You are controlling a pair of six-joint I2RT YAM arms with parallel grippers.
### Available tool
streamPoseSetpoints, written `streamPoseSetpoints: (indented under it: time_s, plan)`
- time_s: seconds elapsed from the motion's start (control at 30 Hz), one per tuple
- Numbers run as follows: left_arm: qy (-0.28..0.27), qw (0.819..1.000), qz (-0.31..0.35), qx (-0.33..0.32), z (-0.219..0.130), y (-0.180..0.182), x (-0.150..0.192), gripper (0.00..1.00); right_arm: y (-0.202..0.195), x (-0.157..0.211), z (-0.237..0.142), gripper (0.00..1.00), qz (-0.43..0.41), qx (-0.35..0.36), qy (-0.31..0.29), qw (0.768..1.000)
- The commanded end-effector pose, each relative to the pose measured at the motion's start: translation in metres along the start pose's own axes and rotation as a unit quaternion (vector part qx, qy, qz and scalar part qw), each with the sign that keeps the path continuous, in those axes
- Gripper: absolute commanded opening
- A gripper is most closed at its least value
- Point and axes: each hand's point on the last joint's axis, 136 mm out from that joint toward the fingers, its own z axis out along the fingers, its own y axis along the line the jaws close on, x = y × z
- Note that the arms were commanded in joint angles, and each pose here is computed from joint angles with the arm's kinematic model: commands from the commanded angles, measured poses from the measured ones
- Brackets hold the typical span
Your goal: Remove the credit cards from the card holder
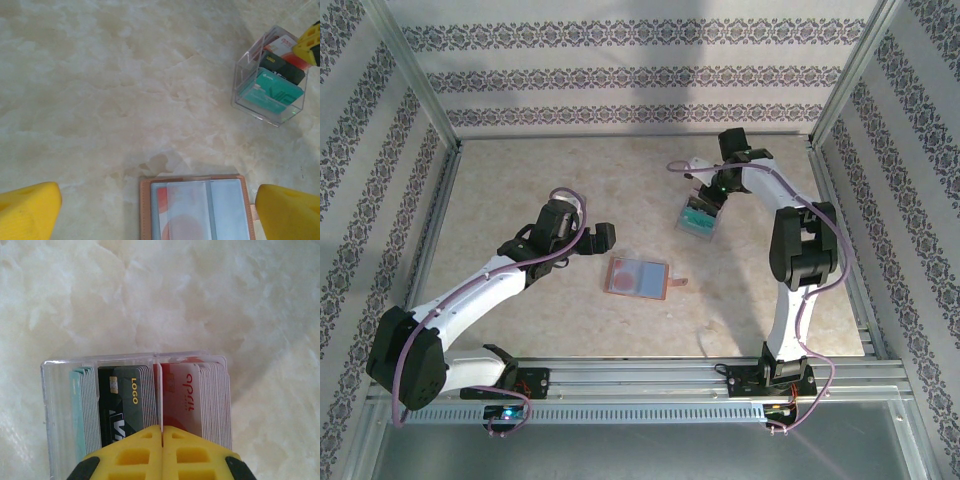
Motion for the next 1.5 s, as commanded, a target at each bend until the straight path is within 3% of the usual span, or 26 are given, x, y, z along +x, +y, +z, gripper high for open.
streamPoseSetpoints:
  time_s: [0.0, 0.1, 0.33, 0.6, 0.8, 0.87, 0.97, 1.23, 1.33, 1.47]
  plan:
    - [-0.004, 1.0, -0.009, 0.001, 0.002, 0.004, -0.002, 0.99, 0.001, -0.009, 0.004, 0.0, 0.02, -0.005, -0.005, 1.0]
    - [-0.005, 1.0, -0.009, 0.0, 0.001, 0.005, -0.003, 0.99, 0.0, -0.007, 0.004, 0.0, 0.024, -0.003, 0.004, 1.0]
    - [-0.005, 1.0, -0.011, 0.004, 0.001, 0.004, -0.003, 0.99, -0.006, -0.014, -0.012, 0.27, 0.03, 0.013, -0.004, 0.999]
    - [-0.014, 1.0, -0.012, 0.007, -0.004, 0.002, -0.008, 0.99, -0.01, -0.03, -0.045, 0.28, 0.051, 0.038, -0.033, 0.997]
    - [-0.022, 1.0, -0.013, 0.005, -0.007, 0.003, -0.012, 0.99, -0.006, -0.044, -0.085, 0.3, 0.123, 0.069, -0.086, 0.986]
    - [-0.023, 1.0, -0.014, 0.005, -0.007, 0.003, -0.012, 0.99, 0.001, -0.047, -0.098, 0.33, 0.148, 0.076, -0.108, 0.98]
    - [-0.023, 1.0, -0.014, 0.003, -0.007, 0.004, -0.012, 0.99, 0.016, -0.046, -0.114, 0.27, 0.178, 0.081, -0.121, 0.973]
    - [-0.037, 0.999, -0.034, -0.015, -0.009, 0.016, -0.011, 0.99, 0.072, -0.038, -0.116, 0.24, 0.231, 0.159, -0.077, 0.957]
    - [-0.052, 0.997, -0.053, -0.029, -0.013, 0.027, -0.011, 0.99, 0.101, -0.036, -0.109, 0.31, 0.283, 0.145, -0.069, 0.945]
    - [-0.073, 0.993, -0.075, -0.049, -0.021, 0.041, -0.012, 0.99, 0.141, -0.031, -0.094, 0.3, 0.351, 0.112, -0.064, 0.928]
